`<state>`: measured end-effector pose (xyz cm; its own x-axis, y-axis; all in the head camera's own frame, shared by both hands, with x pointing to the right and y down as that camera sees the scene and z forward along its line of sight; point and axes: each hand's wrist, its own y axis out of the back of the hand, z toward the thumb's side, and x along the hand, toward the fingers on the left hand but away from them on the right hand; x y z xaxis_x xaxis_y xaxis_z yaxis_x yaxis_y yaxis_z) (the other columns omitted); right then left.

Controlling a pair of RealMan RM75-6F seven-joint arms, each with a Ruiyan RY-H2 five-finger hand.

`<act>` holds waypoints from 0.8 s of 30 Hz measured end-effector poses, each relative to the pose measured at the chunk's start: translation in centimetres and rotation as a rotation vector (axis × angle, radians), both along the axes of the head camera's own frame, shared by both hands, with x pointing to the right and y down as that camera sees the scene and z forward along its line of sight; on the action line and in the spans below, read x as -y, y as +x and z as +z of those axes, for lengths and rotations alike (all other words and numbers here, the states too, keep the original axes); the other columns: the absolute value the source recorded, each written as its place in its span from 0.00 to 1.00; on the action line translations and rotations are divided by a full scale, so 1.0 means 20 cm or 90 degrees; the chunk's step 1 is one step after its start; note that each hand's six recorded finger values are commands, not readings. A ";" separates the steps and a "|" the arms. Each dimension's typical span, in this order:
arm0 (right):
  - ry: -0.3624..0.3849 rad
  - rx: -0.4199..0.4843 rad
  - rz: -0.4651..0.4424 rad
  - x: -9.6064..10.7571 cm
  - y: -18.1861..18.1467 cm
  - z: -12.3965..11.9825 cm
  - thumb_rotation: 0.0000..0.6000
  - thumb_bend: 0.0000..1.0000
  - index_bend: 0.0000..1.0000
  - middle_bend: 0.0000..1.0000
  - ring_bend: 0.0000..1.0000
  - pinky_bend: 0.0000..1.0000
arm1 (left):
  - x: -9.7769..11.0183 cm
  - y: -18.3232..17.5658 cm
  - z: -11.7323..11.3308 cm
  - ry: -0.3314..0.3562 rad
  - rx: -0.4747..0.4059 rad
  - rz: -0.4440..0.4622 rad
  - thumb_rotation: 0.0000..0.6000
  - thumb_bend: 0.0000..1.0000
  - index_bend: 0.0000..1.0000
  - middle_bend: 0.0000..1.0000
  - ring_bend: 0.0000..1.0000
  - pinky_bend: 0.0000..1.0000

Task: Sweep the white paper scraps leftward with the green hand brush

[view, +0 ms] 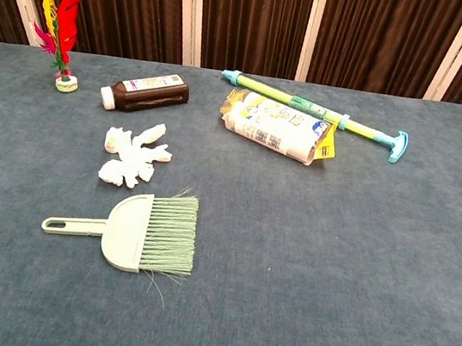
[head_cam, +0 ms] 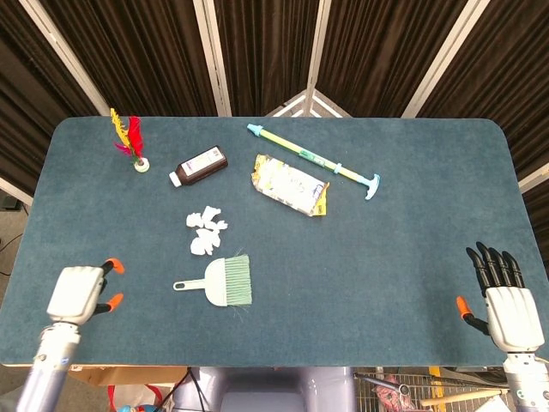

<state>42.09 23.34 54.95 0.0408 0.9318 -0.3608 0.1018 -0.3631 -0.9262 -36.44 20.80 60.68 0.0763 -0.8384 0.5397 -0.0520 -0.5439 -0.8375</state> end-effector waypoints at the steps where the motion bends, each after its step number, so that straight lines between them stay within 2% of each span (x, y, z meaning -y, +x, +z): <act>1: 0.000 0.001 0.000 0.00 0.00 0.00 1.00 0.38 0.00 0.00 0.00 0.00 | 0.01 0.03 0.03 -0.014 0.003 -0.002 1.00 0.30 0.45 1.00 1.00 1.00; 16: -0.005 0.010 0.003 0.00 0.00 0.00 1.00 0.38 0.00 0.00 0.00 0.00 | 0.04 0.44 0.34 -0.135 0.009 -0.030 1.00 0.32 0.43 1.00 1.00 1.00; 24: -0.008 0.016 0.006 0.00 0.00 0.00 1.00 0.38 0.00 0.00 0.00 0.00 | 0.05 0.57 0.44 -0.155 0.011 -0.035 1.00 0.35 0.43 1.00 1.00 1.00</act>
<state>42.09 23.29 55.01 0.0410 0.9275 -0.3716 0.1283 -0.3738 -0.9186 -25.10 19.73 69.50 0.0221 -0.6860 0.7273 -0.0738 -0.7266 -0.6831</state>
